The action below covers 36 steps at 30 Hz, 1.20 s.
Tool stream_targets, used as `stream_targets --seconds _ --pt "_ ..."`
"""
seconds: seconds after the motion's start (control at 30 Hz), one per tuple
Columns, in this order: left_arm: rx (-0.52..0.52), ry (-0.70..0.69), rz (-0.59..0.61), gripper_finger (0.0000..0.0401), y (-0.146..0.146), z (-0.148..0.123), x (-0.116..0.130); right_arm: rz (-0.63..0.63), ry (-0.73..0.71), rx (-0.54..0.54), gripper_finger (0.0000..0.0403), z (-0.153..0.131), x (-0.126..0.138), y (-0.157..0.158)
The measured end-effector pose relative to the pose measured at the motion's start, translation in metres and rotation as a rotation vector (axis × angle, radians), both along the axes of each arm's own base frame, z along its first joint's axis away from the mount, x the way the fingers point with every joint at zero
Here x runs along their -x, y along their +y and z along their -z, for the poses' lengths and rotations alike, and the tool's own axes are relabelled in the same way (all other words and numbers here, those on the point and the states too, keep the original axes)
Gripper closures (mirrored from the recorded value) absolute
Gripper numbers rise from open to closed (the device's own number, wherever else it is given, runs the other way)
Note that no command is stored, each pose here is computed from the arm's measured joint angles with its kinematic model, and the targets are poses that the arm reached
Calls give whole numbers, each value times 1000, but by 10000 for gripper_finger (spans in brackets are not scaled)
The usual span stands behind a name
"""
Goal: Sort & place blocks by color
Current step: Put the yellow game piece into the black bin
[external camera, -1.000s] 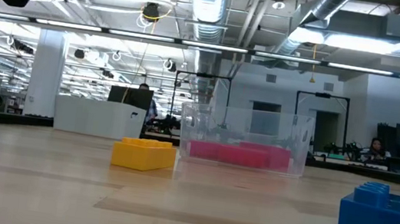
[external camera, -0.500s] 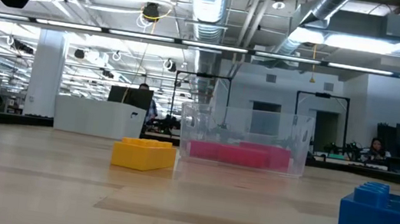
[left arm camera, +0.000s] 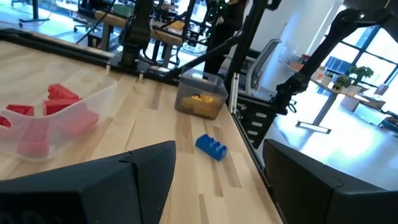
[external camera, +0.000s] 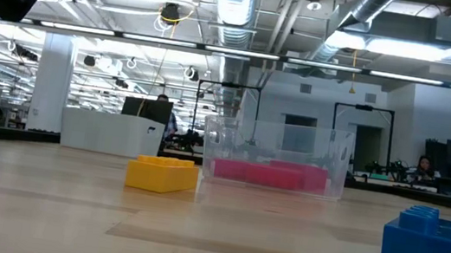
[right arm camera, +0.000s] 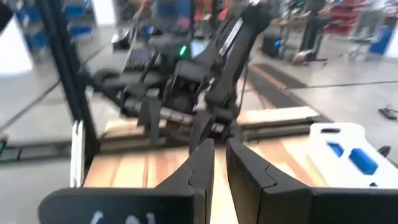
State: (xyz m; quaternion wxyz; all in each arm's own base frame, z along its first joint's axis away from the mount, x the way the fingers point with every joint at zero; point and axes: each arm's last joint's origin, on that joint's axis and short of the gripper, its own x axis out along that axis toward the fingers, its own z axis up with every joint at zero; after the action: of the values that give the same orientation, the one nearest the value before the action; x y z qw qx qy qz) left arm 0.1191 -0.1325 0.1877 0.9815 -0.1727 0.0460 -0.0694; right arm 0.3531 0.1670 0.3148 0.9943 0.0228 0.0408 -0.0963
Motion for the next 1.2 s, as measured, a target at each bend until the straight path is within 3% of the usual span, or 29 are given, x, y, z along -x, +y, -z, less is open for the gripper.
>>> stream_targets --seconds 0.33,0.47,0.67,0.9,1.2 --pt "23 13 -3 173 -2 3 -1 -109 354 47 335 37 8 -1" --pt "24 -14 -5 173 -2 0 -2 -153 414 73 322 64 -6 2" --pt "18 -18 -9 173 -1 -1 -3 -249 501 144 237 111 -40 1" --pt "17 -9 -6 173 -1 0 -3 -363 633 139 121 133 -64 -3" --pt "13 -1 -14 173 -1 1 -3 -411 851 317 101 163 -80 -8"
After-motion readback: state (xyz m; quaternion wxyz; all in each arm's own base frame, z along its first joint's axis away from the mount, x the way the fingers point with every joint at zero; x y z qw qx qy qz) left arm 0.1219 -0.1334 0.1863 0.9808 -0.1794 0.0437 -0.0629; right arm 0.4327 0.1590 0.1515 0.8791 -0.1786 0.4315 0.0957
